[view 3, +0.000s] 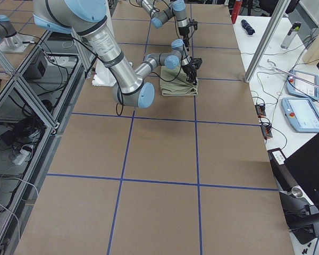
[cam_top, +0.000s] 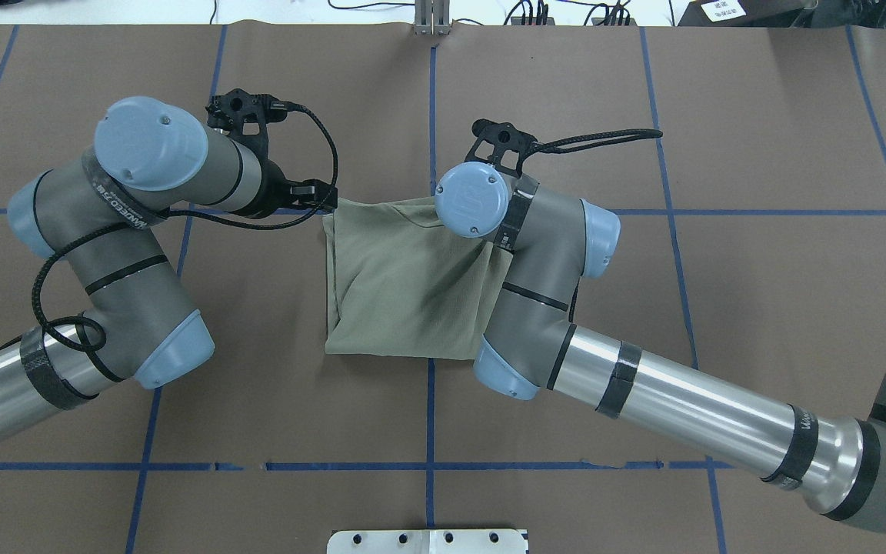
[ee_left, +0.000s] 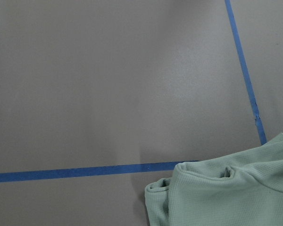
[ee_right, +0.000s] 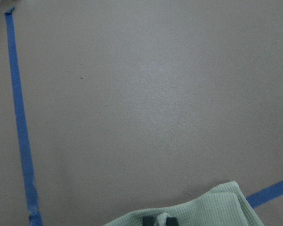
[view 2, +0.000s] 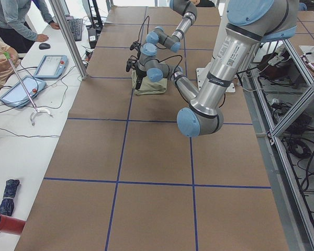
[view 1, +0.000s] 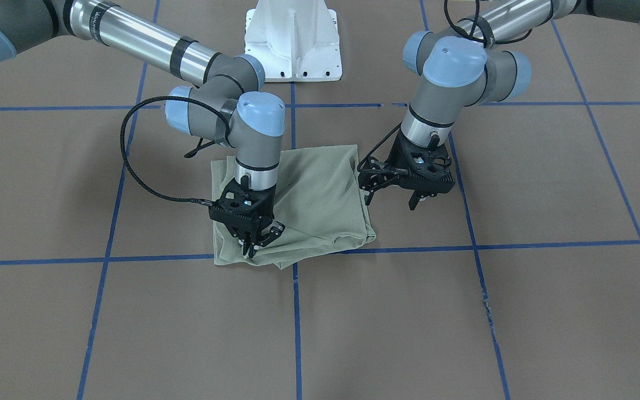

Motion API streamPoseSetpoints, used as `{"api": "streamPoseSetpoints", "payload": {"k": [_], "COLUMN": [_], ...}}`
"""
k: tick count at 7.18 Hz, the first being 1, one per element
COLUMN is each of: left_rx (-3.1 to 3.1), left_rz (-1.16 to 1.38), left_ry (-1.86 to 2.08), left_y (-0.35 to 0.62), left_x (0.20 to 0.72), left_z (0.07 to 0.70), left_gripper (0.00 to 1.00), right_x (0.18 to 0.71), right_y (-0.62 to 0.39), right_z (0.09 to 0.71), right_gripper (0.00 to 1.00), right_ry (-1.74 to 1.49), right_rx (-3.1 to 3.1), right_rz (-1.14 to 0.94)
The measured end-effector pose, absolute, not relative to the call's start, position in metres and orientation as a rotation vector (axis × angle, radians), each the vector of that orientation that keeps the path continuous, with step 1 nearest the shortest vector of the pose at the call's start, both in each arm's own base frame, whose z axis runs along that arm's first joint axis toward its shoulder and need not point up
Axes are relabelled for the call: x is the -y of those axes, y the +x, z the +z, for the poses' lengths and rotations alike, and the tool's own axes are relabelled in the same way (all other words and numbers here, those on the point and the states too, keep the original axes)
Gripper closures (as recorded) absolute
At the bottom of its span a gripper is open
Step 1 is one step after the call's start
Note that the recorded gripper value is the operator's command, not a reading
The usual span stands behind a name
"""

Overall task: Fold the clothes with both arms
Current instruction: 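Open both grippers and raise them off the folded shirt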

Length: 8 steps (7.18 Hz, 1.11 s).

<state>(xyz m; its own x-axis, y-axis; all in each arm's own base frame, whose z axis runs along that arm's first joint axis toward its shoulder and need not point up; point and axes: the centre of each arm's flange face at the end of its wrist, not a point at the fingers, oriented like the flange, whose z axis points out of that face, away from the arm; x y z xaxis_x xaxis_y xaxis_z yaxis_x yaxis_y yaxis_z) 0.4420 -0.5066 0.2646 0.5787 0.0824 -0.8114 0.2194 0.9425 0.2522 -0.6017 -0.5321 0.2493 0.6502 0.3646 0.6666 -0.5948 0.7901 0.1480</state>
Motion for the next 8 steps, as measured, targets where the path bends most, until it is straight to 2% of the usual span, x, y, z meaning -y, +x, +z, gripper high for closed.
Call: {"api": "streamPoseSetpoints", "payload": {"k": [3,6,7,8], "left_rx": [-0.957,-0.982,-0.978,-0.966], "left_rz": [-0.091,-0.173,-0.2,-0.231], "left_ry": [0.336,0.285,0.282,0.28], "left_y": [0.445,0.477,0.494,0.51], "left_x": [0.505,0.509,0.512,0.514], "left_z": [0.266,0.268,0.266,0.267], "left_gripper": [0.0,0.0,0.06,0.18], "right_x": [0.549,0.588,0.593,0.595], "right_y": [-0.59,-0.487,-0.457,-0.441], "right_z": [0.214,0.217,0.227,0.235], "right_gripper": [0.0,0.0,0.0,0.0], "right_ry": [0.371,0.292,0.292,0.294], "right_rx": [0.706,0.808,0.824,0.828], "right_rz": [0.447,0.214,0.155,0.131]}}
